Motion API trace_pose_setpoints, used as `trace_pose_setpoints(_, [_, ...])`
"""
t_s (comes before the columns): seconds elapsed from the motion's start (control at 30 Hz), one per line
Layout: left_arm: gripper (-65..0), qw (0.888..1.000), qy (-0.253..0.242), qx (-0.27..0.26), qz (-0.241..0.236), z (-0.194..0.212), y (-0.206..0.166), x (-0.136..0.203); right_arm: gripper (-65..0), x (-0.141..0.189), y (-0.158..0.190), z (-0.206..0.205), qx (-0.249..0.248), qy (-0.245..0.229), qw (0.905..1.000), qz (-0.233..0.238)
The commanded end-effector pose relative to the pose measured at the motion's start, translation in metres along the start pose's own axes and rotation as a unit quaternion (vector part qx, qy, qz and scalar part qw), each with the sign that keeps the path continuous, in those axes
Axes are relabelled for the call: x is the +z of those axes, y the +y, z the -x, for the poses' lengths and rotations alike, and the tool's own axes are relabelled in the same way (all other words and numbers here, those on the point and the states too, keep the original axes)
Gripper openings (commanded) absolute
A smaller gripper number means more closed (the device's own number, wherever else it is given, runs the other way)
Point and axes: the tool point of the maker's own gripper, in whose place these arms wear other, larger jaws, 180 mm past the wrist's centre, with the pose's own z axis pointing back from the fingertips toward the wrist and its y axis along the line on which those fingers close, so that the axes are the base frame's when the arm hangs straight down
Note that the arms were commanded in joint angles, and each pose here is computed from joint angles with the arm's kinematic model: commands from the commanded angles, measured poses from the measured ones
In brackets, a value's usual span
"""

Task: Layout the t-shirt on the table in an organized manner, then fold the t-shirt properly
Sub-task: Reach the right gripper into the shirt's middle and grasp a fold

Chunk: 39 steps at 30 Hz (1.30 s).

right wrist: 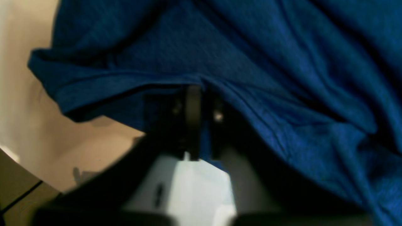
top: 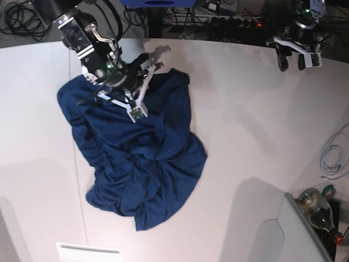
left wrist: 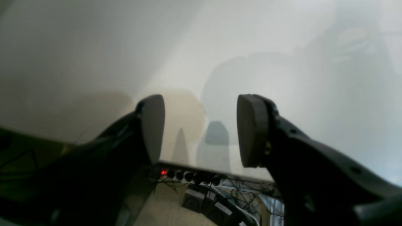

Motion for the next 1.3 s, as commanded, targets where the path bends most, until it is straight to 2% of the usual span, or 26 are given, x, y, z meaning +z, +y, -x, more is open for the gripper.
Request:
trace_pose_setpoints(0.0, [-29.1,1.0,-0.018,-0.007,-0.002,-0.011,0.005,0.002,-65.0,0.003,0.0,-0.014,0.0,-0.022,0.9997,-0.002])
trace_pose_setpoints(0.17, [-29.1,1.0,-0.021,-0.007,-0.001,-0.014,0.005,0.001,-65.0,0.023,0.023,-0.004,-0.008,-0.035,0.9991,-0.023])
trace_pose_setpoints(0.3, [-29.1,1.0,-0.021,-0.007,-0.001,-0.014,0.005,0.001,-65.0,0.047,0.027,0.014,-0.022,-0.038,0.9987,-0.025])
trace_pose_setpoints(0.47, [-29.1,1.0,-0.021,-0.007,-0.001,-0.014,0.005,0.001,-65.0,0.069,0.013,0.033,-0.053,-0.035,0.998,-0.003])
trace_pose_setpoints(0.63, [-29.1,1.0,-0.023,-0.009,-0.001,-0.015,0.005,0.001,-64.1,0.073,-0.01,0.055,-0.086,-0.016,0.9957,0.029])
trace_pose_setpoints(0.73, [-29.1,1.0,-0.024,-0.011,-0.001,-0.018,0.008,0.0,-63.2,0.081,-0.014,0.039,-0.089,-0.041,0.9946,0.033])
trace_pose_setpoints(0.8, [-29.1,1.0,-0.023,-0.012,-0.002,-0.017,0.008,0.0,-57.0,0.086,-0.013,0.013,-0.081,-0.075,0.9935,0.029])
trace_pose_setpoints(0.87, [-29.1,1.0,-0.025,-0.012,-0.001,-0.018,0.008,0.0,-44.0,0.084,-0.005,-0.027,-0.066,-0.115,0.991,0.015])
trace_pose_setpoints(0.9, [-29.1,1.0,-0.026,-0.011,-0.002,-0.019,0.009,0.0,-35.4,0.08,-0.002,-0.043,-0.056,-0.127,0.9903,0.009])
trace_pose_setpoints(0.97, [-29.1,1.0,-0.028,-0.011,-0.002,-0.019,0.008,0.0,-23.9,0.066,0.008,-0.064,-0.035,-0.136,0.99,-0.007])
trace_pose_setpoints(1.0, [-29.1,1.0,-0.028,-0.011,-0.002,-0.019,0.008,0.0,-20.4,0.058,0.016,-0.074,-0.026,-0.134,0.9905,-0.017])
trace_pose_setpoints(1.13, [-29.1,1.0,-0.026,-0.01,-0.012,-0.018,0.017,0.004,-19.2,0.011,0.024,-0.09,-0.03,-0.074,0.9964,-0.027])
trace_pose_setpoints(1.27, [-29.1,0.998,-0.033,-0.005,-0.049,-0.023,0.045,0.01,-19.2,-0.013,0.024,-0.1,-0.037,-0.059,0.9973,-0.026])
